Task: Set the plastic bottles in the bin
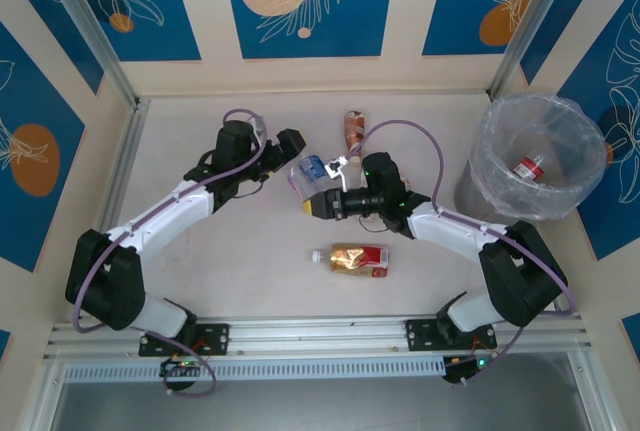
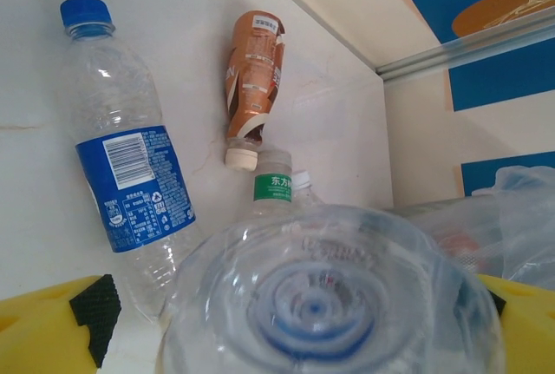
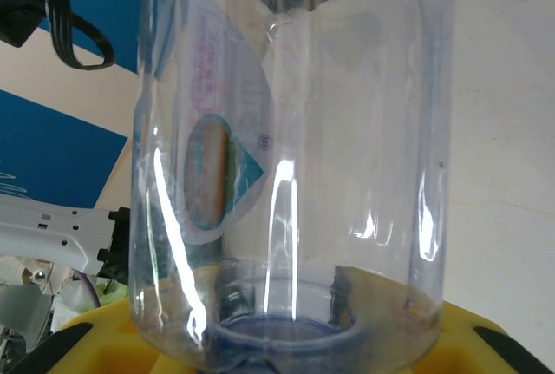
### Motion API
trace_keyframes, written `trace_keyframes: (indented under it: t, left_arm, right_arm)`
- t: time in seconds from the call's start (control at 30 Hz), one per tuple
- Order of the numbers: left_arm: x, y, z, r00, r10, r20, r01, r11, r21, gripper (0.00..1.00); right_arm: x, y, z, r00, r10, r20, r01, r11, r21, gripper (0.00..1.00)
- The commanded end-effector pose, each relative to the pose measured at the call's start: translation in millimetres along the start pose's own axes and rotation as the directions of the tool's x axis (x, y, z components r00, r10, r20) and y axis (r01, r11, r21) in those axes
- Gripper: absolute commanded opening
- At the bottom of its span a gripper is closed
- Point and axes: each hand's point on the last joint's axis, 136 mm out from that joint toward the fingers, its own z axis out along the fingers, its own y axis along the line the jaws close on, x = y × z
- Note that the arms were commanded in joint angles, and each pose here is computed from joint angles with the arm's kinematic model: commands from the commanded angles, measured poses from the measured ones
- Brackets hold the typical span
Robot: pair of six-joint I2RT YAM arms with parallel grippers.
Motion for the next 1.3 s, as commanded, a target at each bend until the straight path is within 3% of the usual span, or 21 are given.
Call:
trace_keyframes:
  t: [0.0,0.2,0.33,0.47,0.6,0.7,0.83,0.93,1.27]
  left_arm:
    - [-14,-26,-14,0.998,0.059,0.034,-0.061,0.996,0.067,1.0]
    - [-16,-39,-24,0.995,0.073,0.062,-0.081,0.988,0.13,1.0]
    - [-21,-37,-30,0.991,0.09,0.096,-0.1,0.989,0.111,1.0]
    - [-29,-29,-43,0.981,0.089,0.173,-0.103,0.992,0.071,1.0]
    - [-37,-40,-66,0.965,0.095,0.245,-0.124,0.987,0.104,1.0]
    - [-43,-35,-83,0.95,0.108,0.291,-0.128,0.991,0.048,1.0]
    - [-49,2,-98,0.93,0.07,0.36,-0.037,0.995,-0.097,1.0]
    - [-47,17,-97,0.922,0.024,0.386,0.007,0.997,-0.079,1.0]
    - [-42,37,-85,0.939,0.07,0.338,-0.009,0.984,-0.178,1.0]
  right_arm:
    - [-2,0,-8,0.999,-0.031,0.018,0.031,0.999,0.018,0.28]
    - [-1,-7,-13,0.999,-0.03,0.023,0.029,0.998,0.048,0.28]
    - [-2,-7,-18,0.999,-0.026,0.033,0.025,0.998,0.053,0.29]
    - [-7,-5,-28,0.998,-0.038,0.059,0.034,0.997,0.069,0.29]
    - [-14,1,-44,0.994,-0.054,0.093,0.046,0.996,0.083,0.29]
    - [-24,11,-62,0.99,-0.064,0.128,0.054,0.995,0.082,0.29]
    - [-42,24,-96,0.983,-0.044,0.181,0.029,0.996,0.086,0.3]
    - [-55,32,-121,0.975,-0.039,0.217,0.018,0.995,0.098,0.3]
    - [-88,54,-195,0.937,-0.108,0.332,0.023,0.968,0.249,0.3]
